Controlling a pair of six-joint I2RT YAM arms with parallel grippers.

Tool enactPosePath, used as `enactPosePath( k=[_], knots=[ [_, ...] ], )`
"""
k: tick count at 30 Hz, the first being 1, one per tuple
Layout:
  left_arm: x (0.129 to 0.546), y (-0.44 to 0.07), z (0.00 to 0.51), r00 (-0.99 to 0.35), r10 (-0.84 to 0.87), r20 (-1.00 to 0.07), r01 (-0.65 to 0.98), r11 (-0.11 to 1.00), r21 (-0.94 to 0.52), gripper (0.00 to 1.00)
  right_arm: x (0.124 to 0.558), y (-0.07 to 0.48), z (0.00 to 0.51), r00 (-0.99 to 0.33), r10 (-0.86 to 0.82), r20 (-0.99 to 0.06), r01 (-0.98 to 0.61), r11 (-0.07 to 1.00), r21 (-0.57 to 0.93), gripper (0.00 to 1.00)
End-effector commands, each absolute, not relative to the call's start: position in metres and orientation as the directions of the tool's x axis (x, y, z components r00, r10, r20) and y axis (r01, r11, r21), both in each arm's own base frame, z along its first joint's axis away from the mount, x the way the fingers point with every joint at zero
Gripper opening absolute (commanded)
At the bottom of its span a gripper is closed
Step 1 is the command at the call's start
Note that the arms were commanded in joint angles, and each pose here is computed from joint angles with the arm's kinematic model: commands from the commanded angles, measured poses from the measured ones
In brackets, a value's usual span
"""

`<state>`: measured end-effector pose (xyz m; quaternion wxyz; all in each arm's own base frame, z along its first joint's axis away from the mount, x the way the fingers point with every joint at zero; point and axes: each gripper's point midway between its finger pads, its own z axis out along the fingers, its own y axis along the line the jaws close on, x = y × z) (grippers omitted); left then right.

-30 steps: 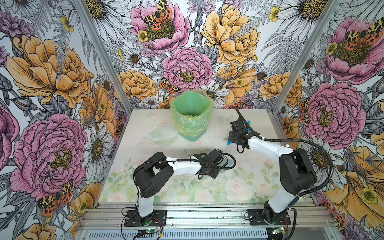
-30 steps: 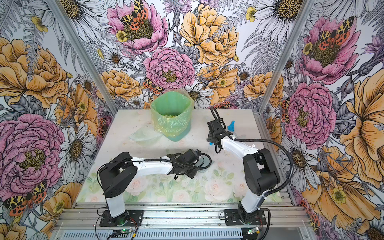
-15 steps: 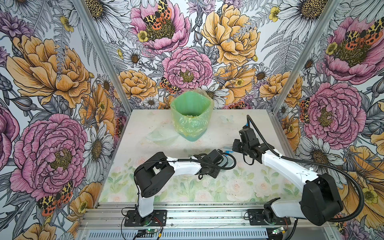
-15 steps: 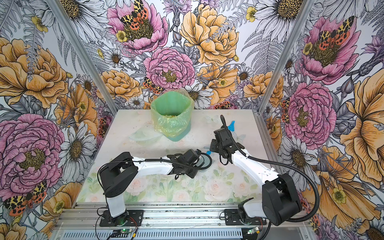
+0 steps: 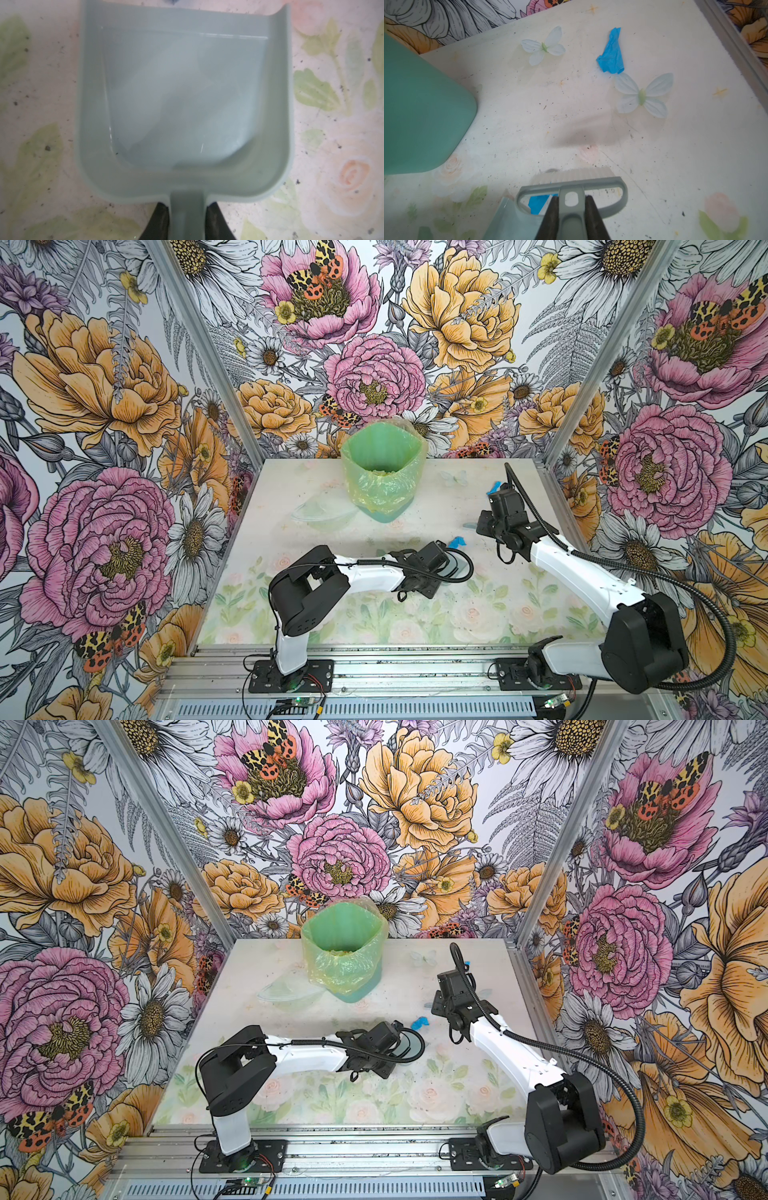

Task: Sweep away the paper scraps from the table
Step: 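Sweep the larger blue scrap into the dustpan with the right brush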

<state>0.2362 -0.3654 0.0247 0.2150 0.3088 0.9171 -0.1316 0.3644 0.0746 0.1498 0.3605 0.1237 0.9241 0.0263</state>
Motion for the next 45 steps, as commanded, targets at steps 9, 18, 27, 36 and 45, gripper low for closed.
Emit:
enactPosePath(
  k=[9,18,27,36,45],
  knots=[
    [0.235,-0.36,0.029,-0.718,0.516,-0.468,0.614,0.786,-0.076,0.12,0.374,0.071,0.119,-0.769,0.168,-0.617,0.203,0.979,0.014,0.0],
    [0.238,-0.364,0.027,-0.716,0.52,-0.466,0.616,0.784,-0.072,0.12,0.35,0.102,0.106,-0.812,0.135,-0.568,0.104,0.991,0.086,0.0],
    [0.239,-0.366,0.026,-0.717,0.52,-0.464,0.617,0.784,-0.074,0.12,0.317,0.112,0.112,-0.814,0.149,-0.562,0.057,0.982,0.178,0.0],
    [0.24,-0.366,0.027,-0.714,0.523,-0.466,0.62,0.781,-0.074,0.12,0.31,0.092,0.132,-0.749,0.163,-0.642,0.089,0.985,0.147,0.0],
    [0.238,-0.365,0.03,-0.712,0.519,-0.473,0.618,0.783,-0.071,0.12,0.348,0.08,0.161,-0.676,0.141,-0.723,0.123,0.989,0.078,0.0]
  ],
)
